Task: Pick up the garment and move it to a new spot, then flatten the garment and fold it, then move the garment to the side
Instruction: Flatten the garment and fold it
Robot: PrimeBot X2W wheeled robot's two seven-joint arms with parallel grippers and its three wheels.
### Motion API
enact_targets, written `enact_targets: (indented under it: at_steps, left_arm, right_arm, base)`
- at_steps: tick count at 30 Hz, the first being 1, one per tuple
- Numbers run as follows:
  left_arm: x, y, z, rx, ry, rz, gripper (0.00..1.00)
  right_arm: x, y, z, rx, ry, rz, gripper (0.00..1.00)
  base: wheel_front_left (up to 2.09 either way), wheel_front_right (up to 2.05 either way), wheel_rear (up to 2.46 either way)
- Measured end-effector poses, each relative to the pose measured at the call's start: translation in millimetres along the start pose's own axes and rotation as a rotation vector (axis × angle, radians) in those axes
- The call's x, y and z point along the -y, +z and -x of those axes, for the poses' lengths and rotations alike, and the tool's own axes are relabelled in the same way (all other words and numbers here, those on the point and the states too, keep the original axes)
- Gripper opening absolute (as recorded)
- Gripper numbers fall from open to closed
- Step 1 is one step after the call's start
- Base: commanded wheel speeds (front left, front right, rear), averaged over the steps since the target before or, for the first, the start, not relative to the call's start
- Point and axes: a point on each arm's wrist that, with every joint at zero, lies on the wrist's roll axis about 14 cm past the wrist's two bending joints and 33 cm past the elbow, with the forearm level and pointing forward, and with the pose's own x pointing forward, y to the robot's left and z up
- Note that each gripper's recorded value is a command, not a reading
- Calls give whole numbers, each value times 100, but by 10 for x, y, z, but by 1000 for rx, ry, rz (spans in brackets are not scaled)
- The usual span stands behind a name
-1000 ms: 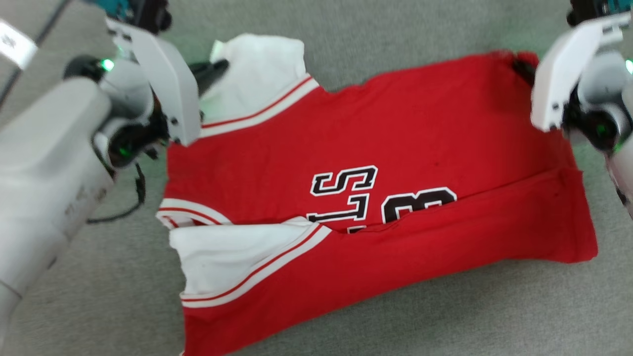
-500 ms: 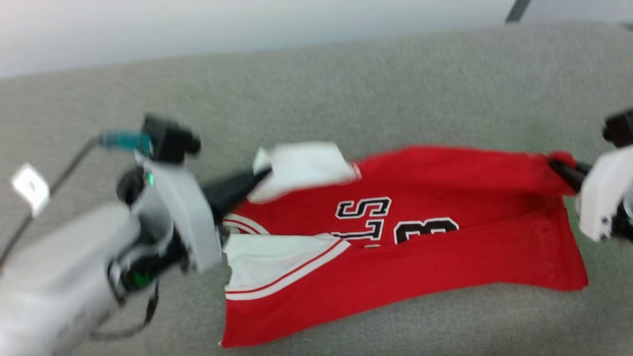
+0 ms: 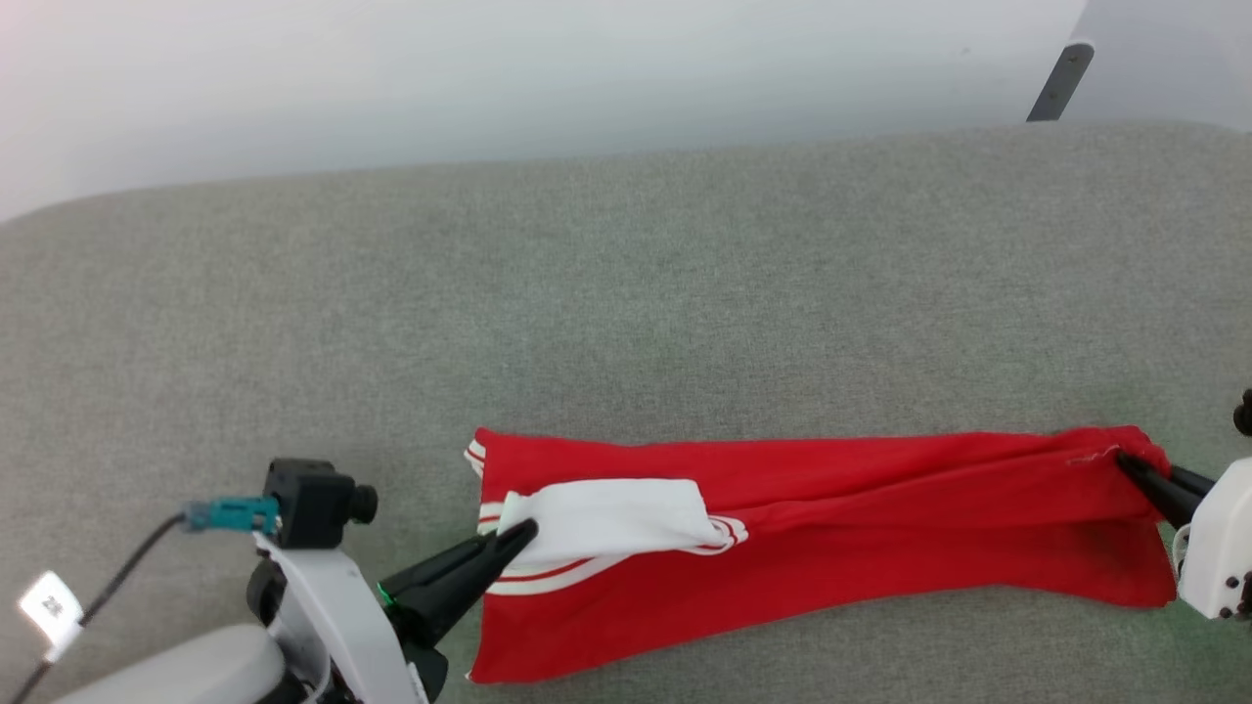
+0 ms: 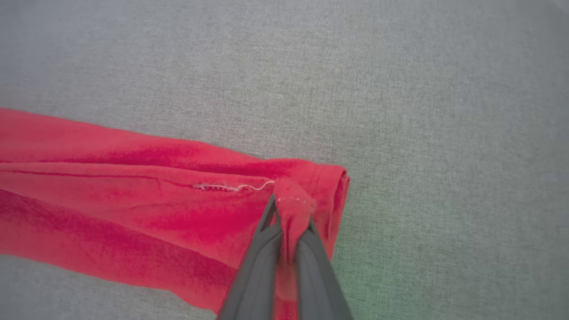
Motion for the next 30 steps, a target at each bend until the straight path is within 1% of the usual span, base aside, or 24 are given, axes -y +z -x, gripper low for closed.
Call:
enact_targets:
  at_steps: [8,12,14,16,17,18,19,20,21,22,23,27,30]
  left_arm:
    - [-338,-382,-150,-29,100,87,0]
    - [-534,-591,-204,-82,148,51,0]
    - [-542,-685,-258,-91,152,72,15]
    - [-592,-757,-278,-102,170,71,16]
    - [-638,-778,-270,-109,180,48,20]
    - [-679,-795,-264,-117,190,25,28]
    - [-697,-801,-269,-117,193,13,42]
    - [-699,-801,-286,-108,198,21,51]
    - [-693,-785,-302,-95,201,30,76]
    - [-679,-769,-313,-84,202,36,97]
    - [-673,-759,-309,-76,205,39,100]
    - [-617,-672,-271,-29,209,48,100]
    - [-595,-471,-221,52,217,47,100]
  right_arm:
    - [81,-281,-175,-22,-53,-82,0]
    - [60,-404,-273,-46,-62,-95,0]
    - [56,-423,-306,-47,-65,-98,0]
    - [49,-419,-329,-45,-65,-96,0]
    - [41,-413,-335,-39,-64,-97,0]
    - [34,-413,-335,-35,-63,-94,21]
    - [30,-409,-332,-31,-63,-91,45]
    - [28,-400,-326,-26,-63,-88,84]
    - [23,-385,-319,-18,-62,-86,100]
    - [19,-365,-309,-10,-61,-83,100]
    - [6,-344,-299,-2,-57,-81,100]
    - [-35,-241,-225,28,-36,-70,100]
    - [21,-219,-146,30,-40,-77,100]
  base:
    - [0,0,0]
    - [0,0,0]
    - [0,0,0]
    - [0,0,0]
    - [0,0,0]
    - [0,0,0]
    - [0,0,0]
    - [0,0,0]
    - [0,0,0]
    - [0,0,0]
    - [0,0,0]
    - [0,0,0]
    - [0,0,0]
